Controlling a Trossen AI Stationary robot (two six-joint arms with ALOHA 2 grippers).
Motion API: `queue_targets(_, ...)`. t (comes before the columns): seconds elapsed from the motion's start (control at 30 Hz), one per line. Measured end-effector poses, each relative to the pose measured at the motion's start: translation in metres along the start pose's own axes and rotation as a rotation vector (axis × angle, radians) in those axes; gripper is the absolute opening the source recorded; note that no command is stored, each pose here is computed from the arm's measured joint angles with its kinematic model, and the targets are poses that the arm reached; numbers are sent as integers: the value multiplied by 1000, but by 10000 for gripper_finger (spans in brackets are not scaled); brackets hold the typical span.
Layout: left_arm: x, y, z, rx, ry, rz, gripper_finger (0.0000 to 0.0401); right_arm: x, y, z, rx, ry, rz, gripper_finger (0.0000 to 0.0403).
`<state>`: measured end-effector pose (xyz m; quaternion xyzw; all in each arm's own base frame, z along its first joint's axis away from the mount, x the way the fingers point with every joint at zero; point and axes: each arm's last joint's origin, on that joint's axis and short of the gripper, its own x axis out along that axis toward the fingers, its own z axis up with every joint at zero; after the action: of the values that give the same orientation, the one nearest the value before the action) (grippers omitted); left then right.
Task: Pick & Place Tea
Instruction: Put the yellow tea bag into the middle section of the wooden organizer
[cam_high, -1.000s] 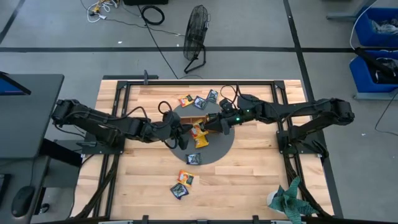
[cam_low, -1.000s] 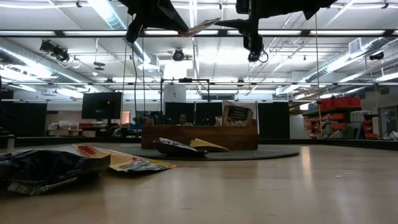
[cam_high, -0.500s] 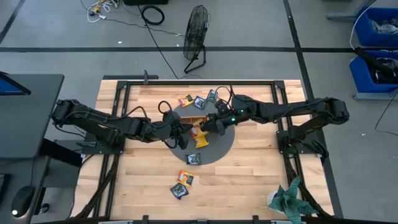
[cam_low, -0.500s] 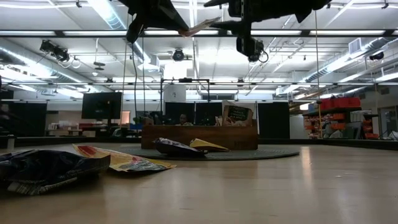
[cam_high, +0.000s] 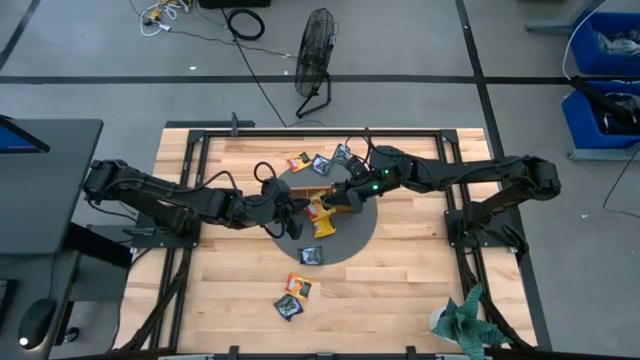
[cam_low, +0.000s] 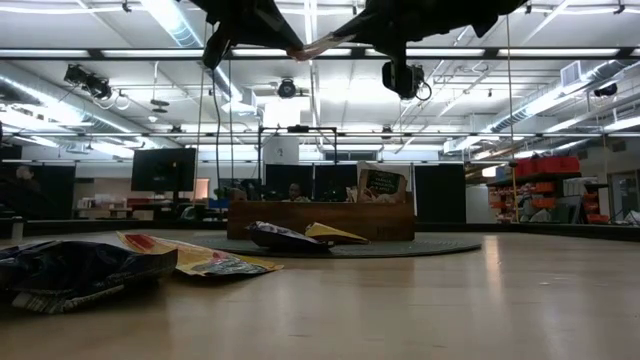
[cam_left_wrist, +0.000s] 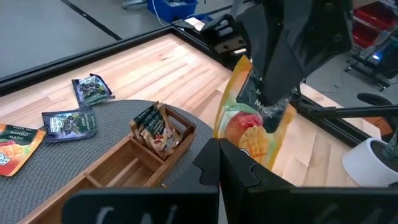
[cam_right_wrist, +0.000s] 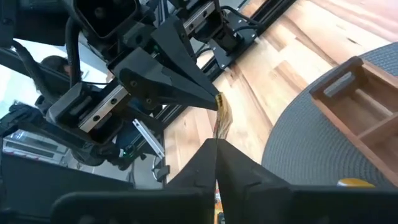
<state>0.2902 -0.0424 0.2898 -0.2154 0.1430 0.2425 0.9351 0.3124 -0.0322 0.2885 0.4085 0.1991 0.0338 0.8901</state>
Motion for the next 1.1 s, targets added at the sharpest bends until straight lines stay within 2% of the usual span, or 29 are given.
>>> queue_targets(0.2,0,0,0,-1,-1,1,6,-1,-2,2,1,-8,-4,3)
queue_targets(0.37,-2,0,2,-8,-8,1,45,-7,-2,6,-24,-23,-9,1)
queue_targets(0.53,-16,3,13,-31,-42,-21,82,-20,0,13,-81,-59,-14,1)
queue_targets(0.73,-38,11,33,-65,-103,-54,102,-32,5,19,-233,-53,-81,0)
queue_targets(0.97,-66,26,54,-54,-163,-83,103,-47,27,41,-457,27,-274,0)
queue_targets(1.1,-82,39,63,-64,-183,-65,103,-50,35,56,-542,63,-329,0)
